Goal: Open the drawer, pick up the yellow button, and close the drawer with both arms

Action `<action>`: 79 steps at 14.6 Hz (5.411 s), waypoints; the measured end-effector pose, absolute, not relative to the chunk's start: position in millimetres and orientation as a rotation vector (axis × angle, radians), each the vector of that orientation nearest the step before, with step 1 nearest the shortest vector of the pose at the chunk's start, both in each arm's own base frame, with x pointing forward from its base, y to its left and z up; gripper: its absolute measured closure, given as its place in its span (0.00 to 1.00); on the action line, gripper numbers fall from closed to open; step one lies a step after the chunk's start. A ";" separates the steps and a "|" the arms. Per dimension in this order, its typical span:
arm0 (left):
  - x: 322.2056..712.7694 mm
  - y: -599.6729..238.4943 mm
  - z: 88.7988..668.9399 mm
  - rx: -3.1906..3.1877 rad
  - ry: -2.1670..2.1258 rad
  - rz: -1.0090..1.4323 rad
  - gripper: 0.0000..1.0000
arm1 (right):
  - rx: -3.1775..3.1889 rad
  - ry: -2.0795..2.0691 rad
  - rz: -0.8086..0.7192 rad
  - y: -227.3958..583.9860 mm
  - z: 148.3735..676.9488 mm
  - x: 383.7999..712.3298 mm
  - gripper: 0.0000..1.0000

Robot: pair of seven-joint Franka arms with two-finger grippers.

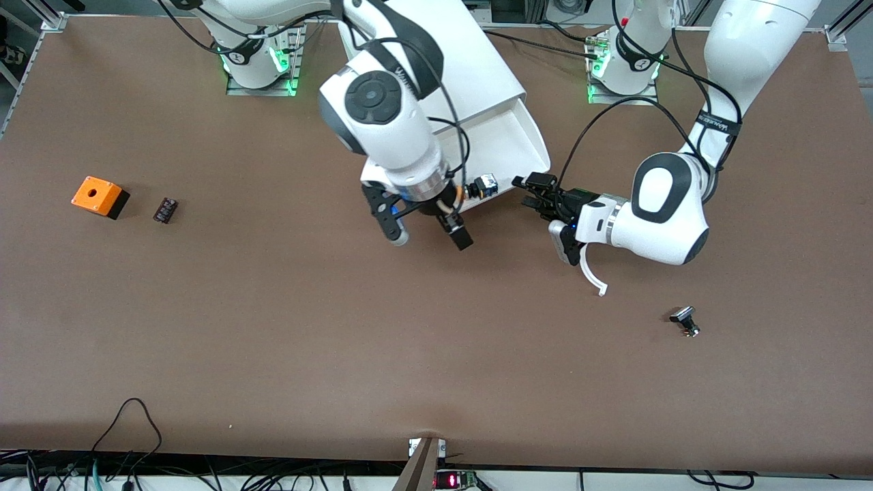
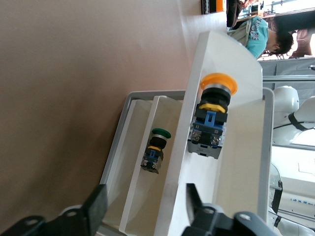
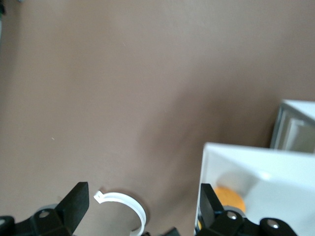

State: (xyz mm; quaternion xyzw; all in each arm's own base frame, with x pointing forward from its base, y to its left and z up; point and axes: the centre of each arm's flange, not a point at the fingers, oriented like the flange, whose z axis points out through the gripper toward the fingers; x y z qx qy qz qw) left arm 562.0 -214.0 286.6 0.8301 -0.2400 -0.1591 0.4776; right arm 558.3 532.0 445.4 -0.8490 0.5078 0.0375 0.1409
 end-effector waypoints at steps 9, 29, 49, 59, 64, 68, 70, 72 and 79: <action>597.4 -182.0 399.0 2.422 -0.496 -0.694 0.00 | -2.542 1.504 0.066 605.7 395.8 484.7 0.00; 596.4 -218.0 476.5 2.942 -0.147 -0.734 0.00 | -2.635 1.469 0.044 606.6 419.0 466.1 0.44; 588.4 -259.4 478.6 3.014 0.307 -0.694 0.00 | -2.636 1.388 -0.034 583.1 481.4 476.6 0.67; 585.3 -296.0 410.9 2.980 0.540 -0.517 0.00 | -3.009 0.738 0.064 403.5 519.0 590.6 0.67; 544.3 -338.1 378.9 3.007 0.614 -0.507 0.00 | -3.177 0.399 0.073 299.2 497.2 638.3 0.67; 526.7 -353.5 371.6 3.030 0.631 -0.526 0.00 | -3.235 0.231 0.048 228.6 462.2 659.4 0.67; 517.2 -362.7 369.4 3.040 0.649 -0.533 0.00 | -3.247 0.166 0.023 201.0 439.3 663.7 0.67; 509.2 -371.2 369.2 3.047 0.661 -0.535 0.00 | -3.248 0.105 -0.034 173.2 408.8 664.2 0.67; 473.4 -399.2 367.5 3.084 0.587 -0.590 0.00 | -3.203 0.034 -0.176 83.0 284.1 625.8 0.67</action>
